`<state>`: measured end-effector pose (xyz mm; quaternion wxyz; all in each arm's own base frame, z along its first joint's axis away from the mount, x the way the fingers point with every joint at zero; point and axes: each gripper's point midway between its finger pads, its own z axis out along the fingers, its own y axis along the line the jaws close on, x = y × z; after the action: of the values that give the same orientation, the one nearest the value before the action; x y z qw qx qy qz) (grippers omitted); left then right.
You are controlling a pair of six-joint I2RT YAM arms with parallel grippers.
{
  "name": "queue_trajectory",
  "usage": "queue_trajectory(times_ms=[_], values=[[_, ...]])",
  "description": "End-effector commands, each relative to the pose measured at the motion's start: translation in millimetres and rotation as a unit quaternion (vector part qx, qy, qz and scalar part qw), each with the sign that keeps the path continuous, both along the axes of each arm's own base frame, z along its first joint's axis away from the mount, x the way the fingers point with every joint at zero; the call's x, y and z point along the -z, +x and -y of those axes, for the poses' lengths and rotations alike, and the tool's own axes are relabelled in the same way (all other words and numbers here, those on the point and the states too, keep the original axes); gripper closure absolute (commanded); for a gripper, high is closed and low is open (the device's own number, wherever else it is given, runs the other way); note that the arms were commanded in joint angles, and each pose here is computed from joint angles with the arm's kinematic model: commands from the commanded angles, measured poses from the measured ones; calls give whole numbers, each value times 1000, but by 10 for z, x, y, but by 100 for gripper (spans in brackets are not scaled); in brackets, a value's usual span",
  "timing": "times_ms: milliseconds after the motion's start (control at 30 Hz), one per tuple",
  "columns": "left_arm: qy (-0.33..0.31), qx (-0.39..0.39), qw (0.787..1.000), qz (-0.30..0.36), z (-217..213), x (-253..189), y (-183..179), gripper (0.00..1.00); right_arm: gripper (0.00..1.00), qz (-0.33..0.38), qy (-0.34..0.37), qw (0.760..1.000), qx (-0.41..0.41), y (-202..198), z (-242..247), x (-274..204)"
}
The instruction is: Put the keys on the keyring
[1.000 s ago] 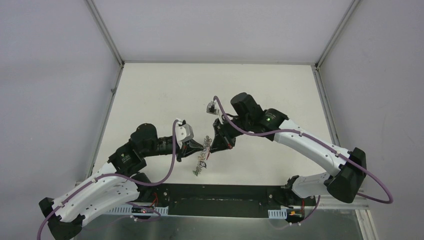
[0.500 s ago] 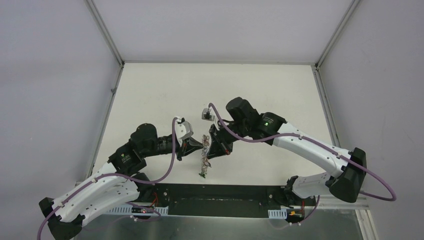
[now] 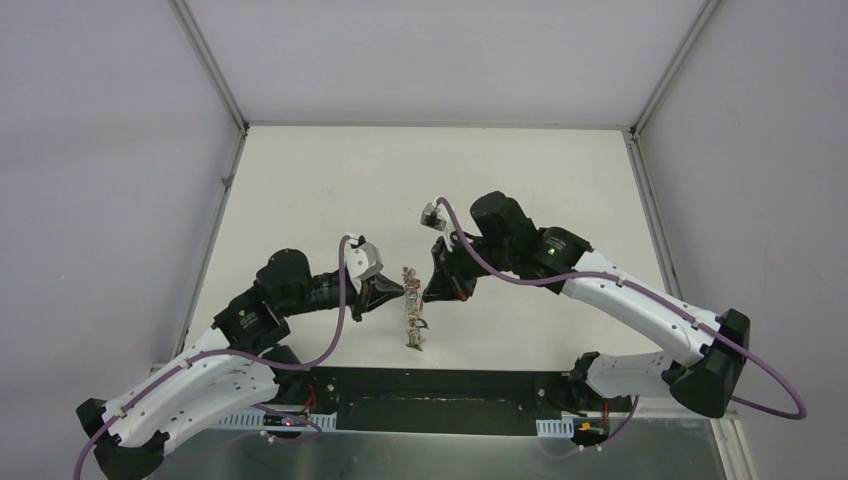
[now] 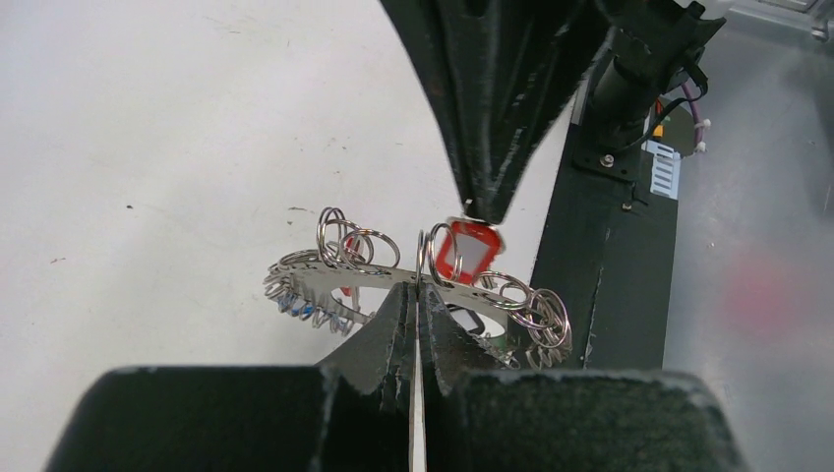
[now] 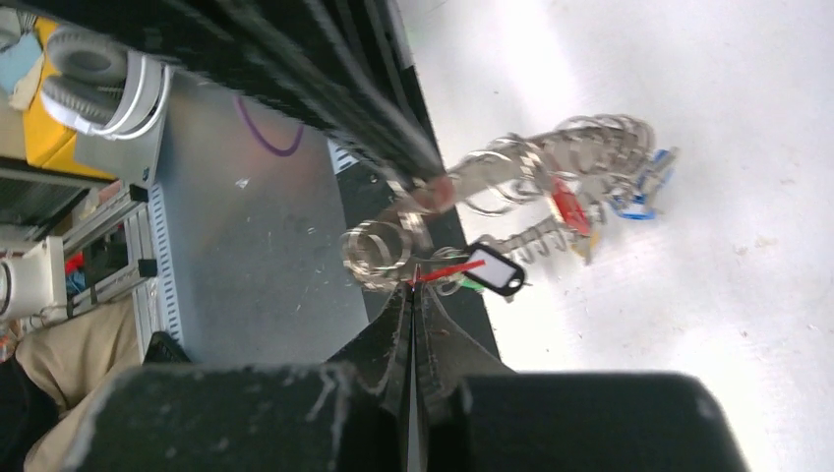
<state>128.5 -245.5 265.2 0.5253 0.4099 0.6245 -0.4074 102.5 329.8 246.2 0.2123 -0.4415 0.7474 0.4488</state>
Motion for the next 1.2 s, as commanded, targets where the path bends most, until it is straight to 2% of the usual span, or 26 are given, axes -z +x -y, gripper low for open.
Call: queue_trajectory(times_ms=[0, 300, 600, 833, 1167], values=[[-56, 7, 997, 43, 18, -373, -25, 100, 100, 0, 19, 999, 37, 175, -19, -42], [-61, 10, 998, 24, 36, -364, -43, 100, 100, -25, 52, 998, 9, 151, -217, -230], [-56, 1, 998, 19, 33, -304, -10, 100, 100, -21, 90, 995, -38, -72, -217, -446], [-56, -5, 998, 16, 28, -283, 8, 100, 100, -29, 77, 994, -78, -270, -226, -412], [-57, 5, 998, 28, 12, -326, -39, 100, 100, 6, 60, 998, -4, -29, -124, -405]])
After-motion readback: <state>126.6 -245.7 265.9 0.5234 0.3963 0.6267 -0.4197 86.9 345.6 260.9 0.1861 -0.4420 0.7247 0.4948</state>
